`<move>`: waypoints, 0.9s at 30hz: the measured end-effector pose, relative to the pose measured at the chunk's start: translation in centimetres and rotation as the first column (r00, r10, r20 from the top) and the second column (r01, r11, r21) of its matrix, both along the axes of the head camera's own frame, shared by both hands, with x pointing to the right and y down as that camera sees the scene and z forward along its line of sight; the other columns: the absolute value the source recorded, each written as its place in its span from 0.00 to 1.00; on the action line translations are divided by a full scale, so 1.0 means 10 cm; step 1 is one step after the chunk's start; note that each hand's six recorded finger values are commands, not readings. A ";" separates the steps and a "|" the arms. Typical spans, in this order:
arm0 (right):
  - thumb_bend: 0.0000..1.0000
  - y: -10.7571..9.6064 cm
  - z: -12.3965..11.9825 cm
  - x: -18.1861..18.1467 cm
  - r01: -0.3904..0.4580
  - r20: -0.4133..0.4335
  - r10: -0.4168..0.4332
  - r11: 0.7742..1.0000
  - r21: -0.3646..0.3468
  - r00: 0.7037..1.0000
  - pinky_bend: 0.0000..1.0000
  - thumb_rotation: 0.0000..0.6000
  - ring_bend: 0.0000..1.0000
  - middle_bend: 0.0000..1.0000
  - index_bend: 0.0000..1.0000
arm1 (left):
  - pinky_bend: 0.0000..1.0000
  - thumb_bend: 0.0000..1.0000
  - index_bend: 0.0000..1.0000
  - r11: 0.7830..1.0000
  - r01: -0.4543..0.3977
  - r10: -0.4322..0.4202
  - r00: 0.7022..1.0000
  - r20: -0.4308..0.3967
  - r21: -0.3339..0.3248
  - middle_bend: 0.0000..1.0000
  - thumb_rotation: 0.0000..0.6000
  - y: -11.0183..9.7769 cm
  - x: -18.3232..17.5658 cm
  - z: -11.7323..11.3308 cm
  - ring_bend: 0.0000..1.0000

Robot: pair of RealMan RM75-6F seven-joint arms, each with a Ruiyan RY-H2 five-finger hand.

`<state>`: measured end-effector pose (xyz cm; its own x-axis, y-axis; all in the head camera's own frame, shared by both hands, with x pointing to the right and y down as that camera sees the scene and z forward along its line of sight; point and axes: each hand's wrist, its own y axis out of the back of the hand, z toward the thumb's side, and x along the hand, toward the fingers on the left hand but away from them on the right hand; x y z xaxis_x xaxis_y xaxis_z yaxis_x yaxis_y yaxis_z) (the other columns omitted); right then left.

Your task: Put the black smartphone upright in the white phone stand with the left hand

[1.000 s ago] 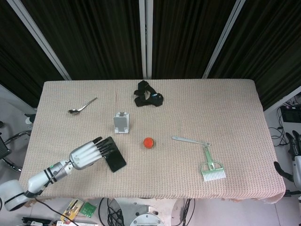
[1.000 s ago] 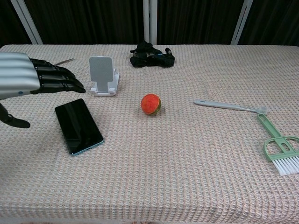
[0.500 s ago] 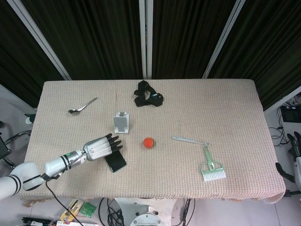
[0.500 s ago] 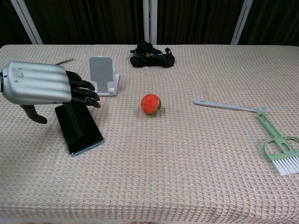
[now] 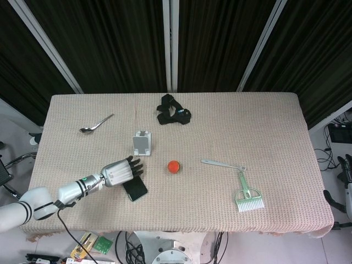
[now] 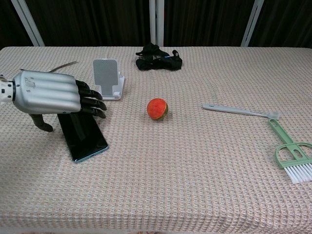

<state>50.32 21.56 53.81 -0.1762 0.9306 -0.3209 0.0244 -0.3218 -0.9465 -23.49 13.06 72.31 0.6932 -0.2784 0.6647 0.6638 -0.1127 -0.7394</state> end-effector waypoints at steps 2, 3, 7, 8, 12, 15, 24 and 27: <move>0.18 0.00 0.00 0.01 -0.002 0.000 0.002 1.000 0.000 1.000 0.00 1.00 0.00 0.00 0.00 | 0.25 0.12 0.13 1.000 0.002 -0.002 1.000 0.000 0.004 0.10 1.00 -0.02 0.00 0.01 0.08; 0.18 0.00 0.00 0.01 -0.003 -0.001 0.003 1.000 -0.001 1.000 0.00 1.00 0.00 0.00 0.00 | 0.25 0.12 0.13 1.000 0.003 -0.003 1.000 0.001 0.006 0.10 1.00 -0.03 0.00 0.01 0.08; 0.18 0.00 0.01 0.02 -0.007 -0.001 0.007 1.000 -0.006 1.000 0.00 1.00 0.00 0.00 0.00 | 0.25 0.12 0.16 1.000 0.007 -0.007 1.000 0.005 0.011 0.10 1.00 -0.06 0.01 0.02 0.08; 0.18 0.00 0.02 0.03 -0.007 0.000 0.007 1.000 -0.007 1.000 0.00 1.00 0.00 0.00 0.00 | 0.25 0.12 0.16 1.000 0.005 -0.006 1.000 0.007 0.012 0.10 1.00 -0.07 0.00 0.02 0.08; 0.18 0.00 0.03 0.02 -0.008 -0.001 0.008 1.000 -0.012 1.000 0.00 1.00 0.00 0.00 0.00 | 0.25 0.12 0.20 1.000 0.007 -0.007 1.000 0.011 0.011 0.10 1.00 -0.07 -0.01 0.04 0.08; 0.18 -0.01 0.04 0.02 -0.006 -0.002 0.006 1.000 -0.015 1.000 0.00 1.00 0.00 0.00 0.00 | 0.25 0.12 0.23 1.000 0.010 -0.010 1.000 0.012 0.011 0.10 1.00 -0.07 -0.02 0.05 0.08; 0.18 -0.03 0.05 -0.01 -0.001 -0.005 0.001 1.000 -0.019 1.000 0.00 1.00 0.00 0.00 0.00 | 0.25 0.16 0.43 0.999 0.032 -0.032 0.999 -0.023 0.002 0.13 1.00 -0.03 -0.05 0.04 0.08; 0.18 -0.03 0.06 -0.03 0.002 -0.005 -0.002 1.000 -0.024 1.000 0.00 1.00 0.00 0.00 0.00 | 0.25 0.20 0.45 0.999 0.051 -0.052 0.998 -0.038 -0.012 0.17 1.00 -0.02 -0.07 0.03 0.09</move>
<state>50.04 21.24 54.45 -0.1758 0.9229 -0.3427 0.0189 -0.3448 -0.9385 -24.18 12.89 72.59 0.7032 -0.3076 0.6410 0.6280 -0.1541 -0.7628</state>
